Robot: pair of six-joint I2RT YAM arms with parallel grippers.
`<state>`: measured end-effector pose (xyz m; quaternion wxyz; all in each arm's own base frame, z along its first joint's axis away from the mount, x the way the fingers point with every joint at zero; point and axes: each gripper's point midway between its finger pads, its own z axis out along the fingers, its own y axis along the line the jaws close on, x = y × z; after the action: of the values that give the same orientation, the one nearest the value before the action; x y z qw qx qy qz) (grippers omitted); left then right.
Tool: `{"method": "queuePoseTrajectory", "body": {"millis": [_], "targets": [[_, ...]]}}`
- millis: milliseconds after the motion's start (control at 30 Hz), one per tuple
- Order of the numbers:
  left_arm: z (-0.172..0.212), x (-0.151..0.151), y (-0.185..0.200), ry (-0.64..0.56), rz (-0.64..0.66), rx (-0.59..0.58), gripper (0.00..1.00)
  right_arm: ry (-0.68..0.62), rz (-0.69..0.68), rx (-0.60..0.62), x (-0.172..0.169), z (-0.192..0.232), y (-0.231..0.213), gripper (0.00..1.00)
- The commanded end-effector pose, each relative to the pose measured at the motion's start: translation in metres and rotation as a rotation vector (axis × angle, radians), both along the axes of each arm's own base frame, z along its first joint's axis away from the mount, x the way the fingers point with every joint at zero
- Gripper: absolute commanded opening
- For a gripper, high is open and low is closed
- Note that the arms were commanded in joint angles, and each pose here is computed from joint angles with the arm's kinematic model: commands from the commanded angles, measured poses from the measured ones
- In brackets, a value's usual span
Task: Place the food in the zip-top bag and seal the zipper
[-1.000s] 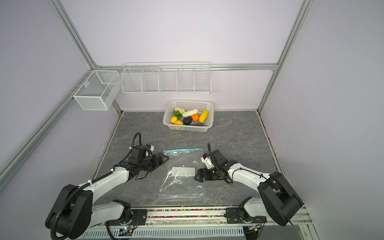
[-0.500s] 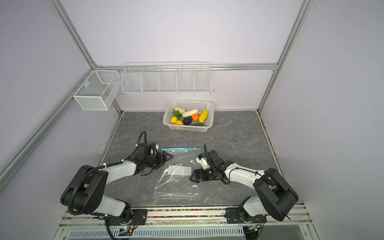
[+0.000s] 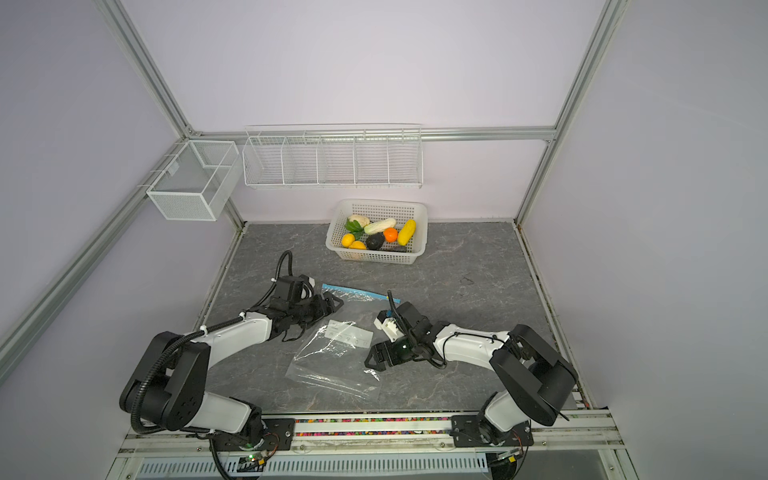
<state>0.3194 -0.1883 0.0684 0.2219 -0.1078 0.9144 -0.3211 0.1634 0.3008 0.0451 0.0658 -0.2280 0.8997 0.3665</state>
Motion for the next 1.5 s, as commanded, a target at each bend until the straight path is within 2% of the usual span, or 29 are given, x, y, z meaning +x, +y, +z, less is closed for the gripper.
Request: {"method": "queuePoseTrajectory", "body": {"millis": [0, 200, 533, 667, 767, 867, 1000, 1067, 1133, 1200, 1333, 1467], "targets": [[0.000, 0.006, 0.009, -0.023, 0.020, 0.065, 0.88, -0.020, -0.019, -0.017, 0.001, -0.001, -0.001, 0.92], [0.001, 0.014, 0.003, -0.022, 0.004, 0.057, 0.88, -0.047, -0.004, -0.011, -0.003, 0.003, 0.004, 0.92], [0.012, 0.030, 0.003, -0.056, -0.021, 0.104, 0.89, -0.098, 0.137, -0.009, -0.020, 0.011, 0.038, 0.92], [0.014, 0.035, 0.015, -0.048, -0.002, 0.131, 0.89, -0.115, 0.152, -0.011, -0.022, 0.016, 0.039, 0.93], [0.031, 0.026, 0.032, -0.045, 0.018, 0.178, 0.90, -0.159, 0.131, -0.039, -0.017, 0.027, 0.030, 0.93], [0.047, 0.004, 0.038, -0.044, 0.034, 0.179, 0.96, -0.243, 0.091, -0.063, 0.001, 0.040, 0.019, 0.92], [0.051, -0.038, 0.013, 0.035, -0.018, 0.088, 0.92, -0.276, -0.002, -0.059, 0.044, 0.049, 0.004, 0.92], [0.051, -0.057, 0.003, 0.049, -0.019, 0.050, 0.91, -0.337, -0.047, -0.059, 0.069, 0.064, 0.001, 0.93], [0.052, -0.072, -0.002, 0.056, -0.041, 0.068, 0.91, -0.403, -0.088, -0.076, 0.088, 0.069, -0.004, 0.92], [0.052, -0.082, -0.006, 0.072, -0.062, 0.054, 0.91, -0.454, -0.119, -0.068, 0.111, 0.079, -0.004, 0.92], [0.051, -0.093, -0.012, 0.083, -0.068, -0.001, 0.91, -0.471, -0.127, -0.122, 0.144, 0.071, -0.010, 0.97], [0.037, -0.103, -0.008, 0.132, -0.075, 0.027, 0.91, -0.516, -0.105, -0.192, 0.165, 0.064, -0.011, 0.98]]}}
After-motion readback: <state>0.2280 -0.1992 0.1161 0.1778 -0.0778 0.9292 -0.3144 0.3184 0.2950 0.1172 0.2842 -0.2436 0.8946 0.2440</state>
